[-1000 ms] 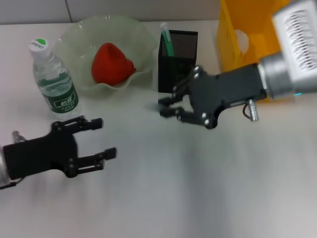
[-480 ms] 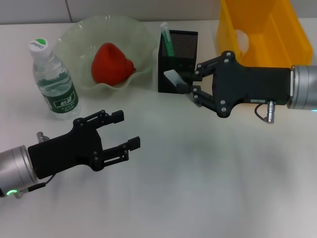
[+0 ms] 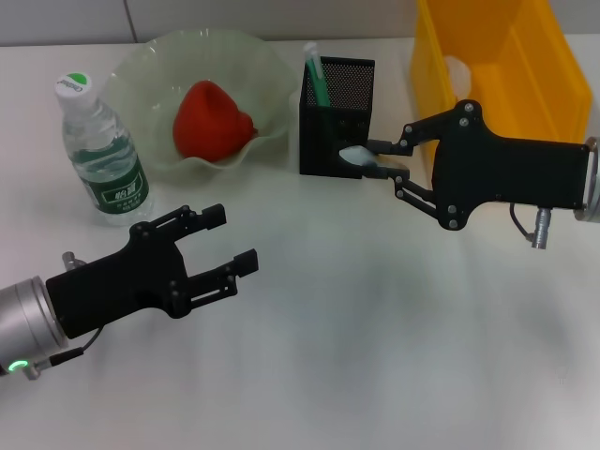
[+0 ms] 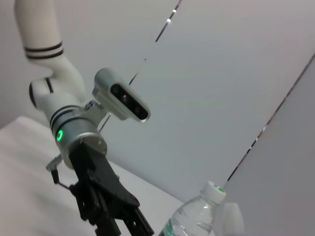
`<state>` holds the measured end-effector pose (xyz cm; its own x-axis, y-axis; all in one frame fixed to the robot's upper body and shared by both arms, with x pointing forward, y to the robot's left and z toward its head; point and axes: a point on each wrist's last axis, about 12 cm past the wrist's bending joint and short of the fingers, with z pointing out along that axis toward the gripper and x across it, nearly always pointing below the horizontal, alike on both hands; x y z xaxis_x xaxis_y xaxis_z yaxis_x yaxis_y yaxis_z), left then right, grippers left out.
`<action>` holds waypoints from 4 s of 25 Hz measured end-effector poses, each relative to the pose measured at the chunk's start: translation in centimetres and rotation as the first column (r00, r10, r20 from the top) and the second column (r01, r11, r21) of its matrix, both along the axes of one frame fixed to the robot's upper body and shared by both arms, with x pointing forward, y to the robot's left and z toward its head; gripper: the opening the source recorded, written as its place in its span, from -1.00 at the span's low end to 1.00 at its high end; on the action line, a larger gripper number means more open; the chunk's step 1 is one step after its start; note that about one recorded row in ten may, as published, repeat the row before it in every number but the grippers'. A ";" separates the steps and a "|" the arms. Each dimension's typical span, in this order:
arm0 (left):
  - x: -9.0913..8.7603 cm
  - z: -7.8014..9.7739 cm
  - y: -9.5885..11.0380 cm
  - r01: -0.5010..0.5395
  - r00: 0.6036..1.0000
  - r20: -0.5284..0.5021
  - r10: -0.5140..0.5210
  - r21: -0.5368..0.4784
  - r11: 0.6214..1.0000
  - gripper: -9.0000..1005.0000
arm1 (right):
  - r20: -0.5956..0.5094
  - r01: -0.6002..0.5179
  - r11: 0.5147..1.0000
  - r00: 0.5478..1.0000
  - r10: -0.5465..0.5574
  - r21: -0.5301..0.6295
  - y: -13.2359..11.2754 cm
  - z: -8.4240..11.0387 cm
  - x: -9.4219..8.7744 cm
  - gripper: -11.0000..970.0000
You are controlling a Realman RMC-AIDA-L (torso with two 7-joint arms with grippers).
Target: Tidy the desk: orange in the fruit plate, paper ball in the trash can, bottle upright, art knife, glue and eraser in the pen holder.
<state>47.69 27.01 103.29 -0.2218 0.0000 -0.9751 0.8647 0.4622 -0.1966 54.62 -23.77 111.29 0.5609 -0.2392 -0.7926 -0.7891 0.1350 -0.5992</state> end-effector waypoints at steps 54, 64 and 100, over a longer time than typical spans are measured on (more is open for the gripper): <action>-0.4 0.1 -1.4 0.018 1.000 -0.016 -0.020 -0.102 0.995 0.53 | 0.108 0.266 0.961 0.956 -0.273 0.069 5.0 -1.0 5.7 -0.62; -0.1 0.3 -1.4 0.009 1.000 -0.003 -0.009 -0.109 0.994 0.53 | -0.098 0.327 0.936 0.944 -0.316 0.134 5.6 -1.0 6.4 -0.57; 0.2 0.7 -1.1 0.011 1.000 0.009 -0.010 -0.117 0.993 0.53 | -0.485 0.456 0.871 0.813 -0.323 0.184 4.9 -1.8 6.6 -0.40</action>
<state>47.86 25.90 104.01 -0.2142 -0.1119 -0.9703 0.8711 0.4275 -0.2416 61.20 -18.88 109.45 0.0594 -0.0954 -0.9937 -0.7971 0.5947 -0.1047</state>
